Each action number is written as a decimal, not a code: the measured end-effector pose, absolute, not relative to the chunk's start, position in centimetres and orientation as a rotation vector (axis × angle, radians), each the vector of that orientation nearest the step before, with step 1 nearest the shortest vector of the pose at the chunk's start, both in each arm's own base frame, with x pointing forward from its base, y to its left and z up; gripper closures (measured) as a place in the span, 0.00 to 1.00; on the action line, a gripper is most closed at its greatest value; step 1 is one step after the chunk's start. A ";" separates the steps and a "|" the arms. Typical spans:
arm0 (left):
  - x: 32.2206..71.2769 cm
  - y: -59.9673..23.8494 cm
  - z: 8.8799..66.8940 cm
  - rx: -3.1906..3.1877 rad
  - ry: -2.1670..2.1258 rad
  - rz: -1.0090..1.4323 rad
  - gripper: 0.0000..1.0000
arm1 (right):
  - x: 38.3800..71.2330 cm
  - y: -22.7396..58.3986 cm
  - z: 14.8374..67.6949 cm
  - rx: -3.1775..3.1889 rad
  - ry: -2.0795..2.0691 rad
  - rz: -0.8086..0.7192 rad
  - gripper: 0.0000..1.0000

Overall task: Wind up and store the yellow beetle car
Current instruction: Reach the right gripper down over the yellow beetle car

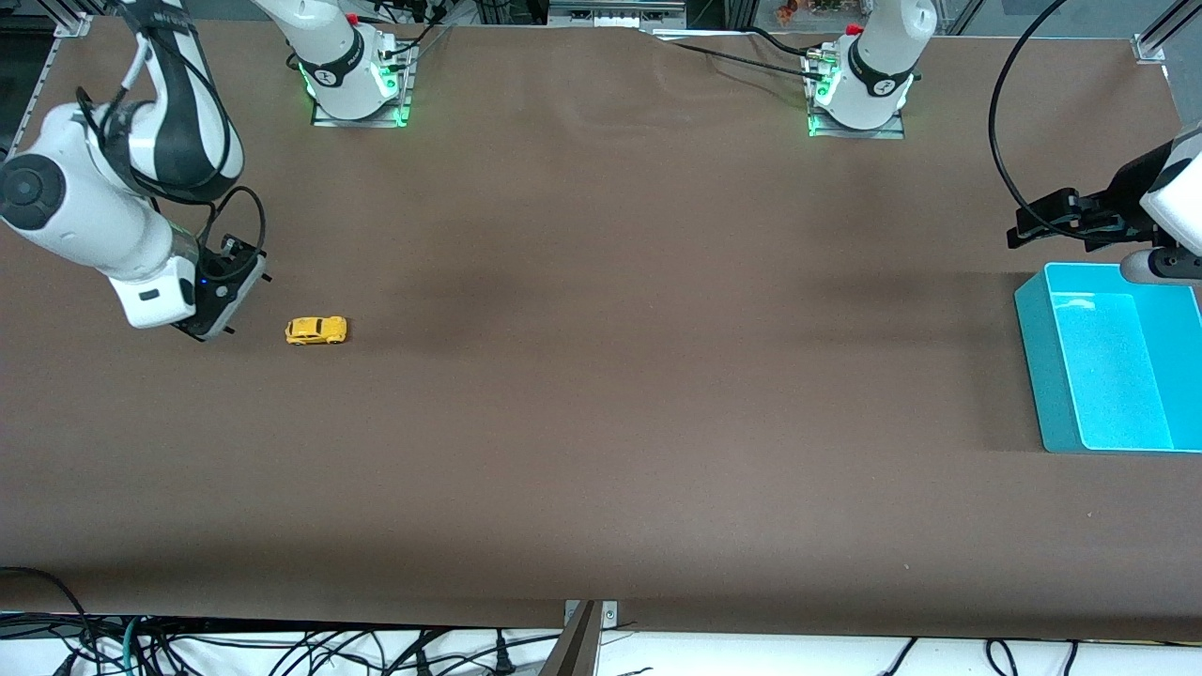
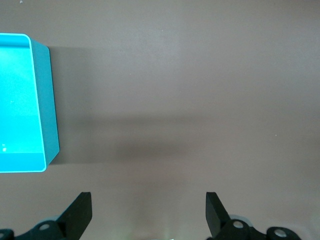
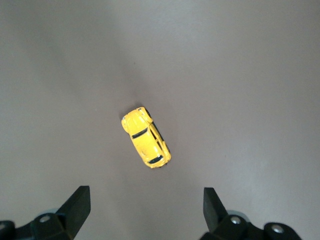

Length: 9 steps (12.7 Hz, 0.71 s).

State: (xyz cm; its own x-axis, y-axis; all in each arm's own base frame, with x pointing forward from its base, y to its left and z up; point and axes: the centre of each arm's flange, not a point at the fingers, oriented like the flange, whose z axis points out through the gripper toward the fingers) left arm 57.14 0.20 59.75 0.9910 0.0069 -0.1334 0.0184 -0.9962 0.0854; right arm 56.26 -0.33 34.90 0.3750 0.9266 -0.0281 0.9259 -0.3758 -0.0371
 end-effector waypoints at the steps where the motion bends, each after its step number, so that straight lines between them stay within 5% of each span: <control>1: 57.1 0.2 59.8 3.048 0.019 -0.204 0.00 | 56.6 -0.4 33.5 -2.521 -1.849 0.062 0.00; 9: 57.1 0.2 59.8 3.048 0.019 -0.204 0.00 | 53.8 -0.2 22.1 -2.254 -2.197 0.010 0.00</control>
